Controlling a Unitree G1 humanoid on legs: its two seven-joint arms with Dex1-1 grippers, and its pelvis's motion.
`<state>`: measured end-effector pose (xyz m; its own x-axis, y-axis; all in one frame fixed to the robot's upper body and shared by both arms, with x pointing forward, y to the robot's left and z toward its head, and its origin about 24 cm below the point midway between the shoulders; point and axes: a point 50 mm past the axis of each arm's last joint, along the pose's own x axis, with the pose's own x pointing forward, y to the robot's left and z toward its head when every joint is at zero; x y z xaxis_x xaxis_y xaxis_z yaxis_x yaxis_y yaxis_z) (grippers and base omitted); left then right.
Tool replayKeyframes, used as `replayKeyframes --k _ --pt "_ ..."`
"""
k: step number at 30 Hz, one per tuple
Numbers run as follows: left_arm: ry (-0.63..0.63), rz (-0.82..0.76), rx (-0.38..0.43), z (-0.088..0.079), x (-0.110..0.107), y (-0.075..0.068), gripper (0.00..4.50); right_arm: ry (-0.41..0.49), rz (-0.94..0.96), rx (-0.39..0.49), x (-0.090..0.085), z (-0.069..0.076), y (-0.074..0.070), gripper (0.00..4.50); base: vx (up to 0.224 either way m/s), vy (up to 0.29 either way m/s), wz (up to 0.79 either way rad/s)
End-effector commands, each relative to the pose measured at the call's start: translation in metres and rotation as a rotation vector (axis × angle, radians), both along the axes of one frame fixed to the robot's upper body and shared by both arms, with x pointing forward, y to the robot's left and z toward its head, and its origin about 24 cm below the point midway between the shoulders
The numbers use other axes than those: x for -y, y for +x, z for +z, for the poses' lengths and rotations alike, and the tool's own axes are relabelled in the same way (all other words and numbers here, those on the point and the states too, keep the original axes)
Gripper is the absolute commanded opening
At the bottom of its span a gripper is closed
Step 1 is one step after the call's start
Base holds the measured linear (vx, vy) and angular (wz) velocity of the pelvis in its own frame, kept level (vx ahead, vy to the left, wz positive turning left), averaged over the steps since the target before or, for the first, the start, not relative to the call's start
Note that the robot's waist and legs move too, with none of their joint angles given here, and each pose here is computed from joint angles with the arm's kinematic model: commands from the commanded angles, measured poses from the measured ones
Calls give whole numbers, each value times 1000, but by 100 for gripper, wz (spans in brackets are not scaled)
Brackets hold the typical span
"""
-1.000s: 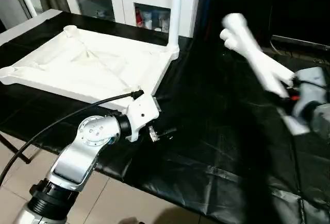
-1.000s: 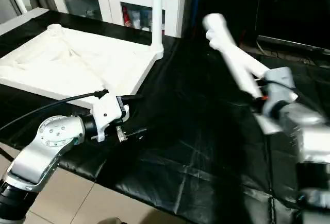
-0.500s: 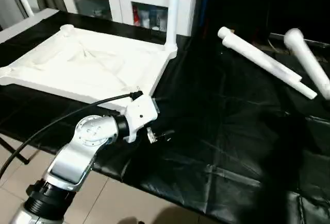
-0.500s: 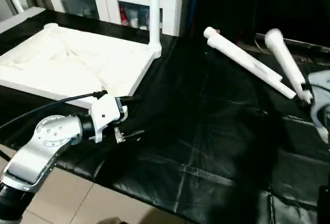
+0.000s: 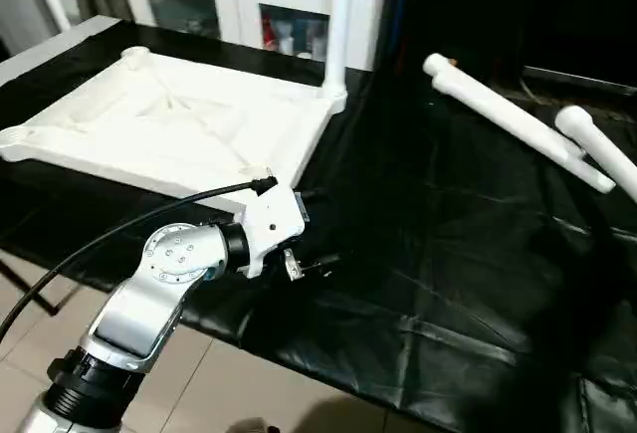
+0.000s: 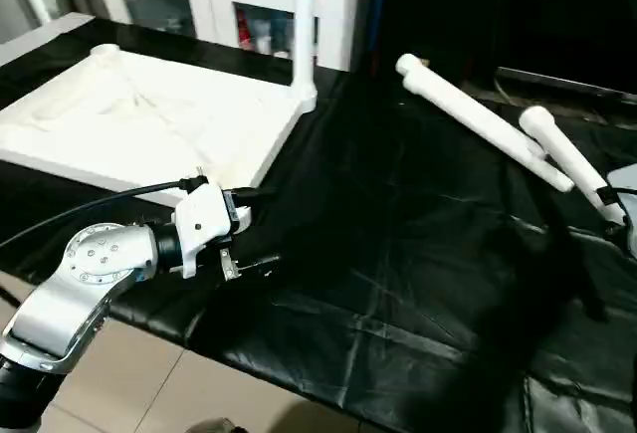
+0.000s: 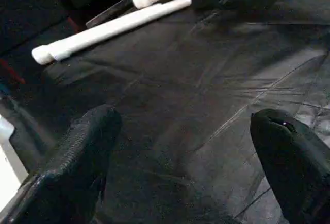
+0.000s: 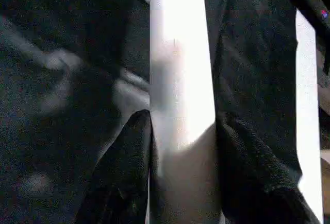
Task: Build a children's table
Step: Pick table leg
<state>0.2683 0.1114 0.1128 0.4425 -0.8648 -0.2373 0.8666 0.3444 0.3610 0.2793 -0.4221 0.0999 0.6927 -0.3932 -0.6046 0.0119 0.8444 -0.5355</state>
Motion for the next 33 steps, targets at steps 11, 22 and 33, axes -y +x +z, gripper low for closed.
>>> replayKeyframes --k 11,22,33 --pt "15 -15 -7 2 -2 -1 450 18 103 -79 0 4 -1 142 0 0 0" --pt "19 -19 -7 3 -3 -1 450 82 181 -106 -5 2 -2 142 0 0 0" --pt "22 -24 -5 3 -2 0 450 113 222 -119 -12 -5 -2 141 0 0 0"
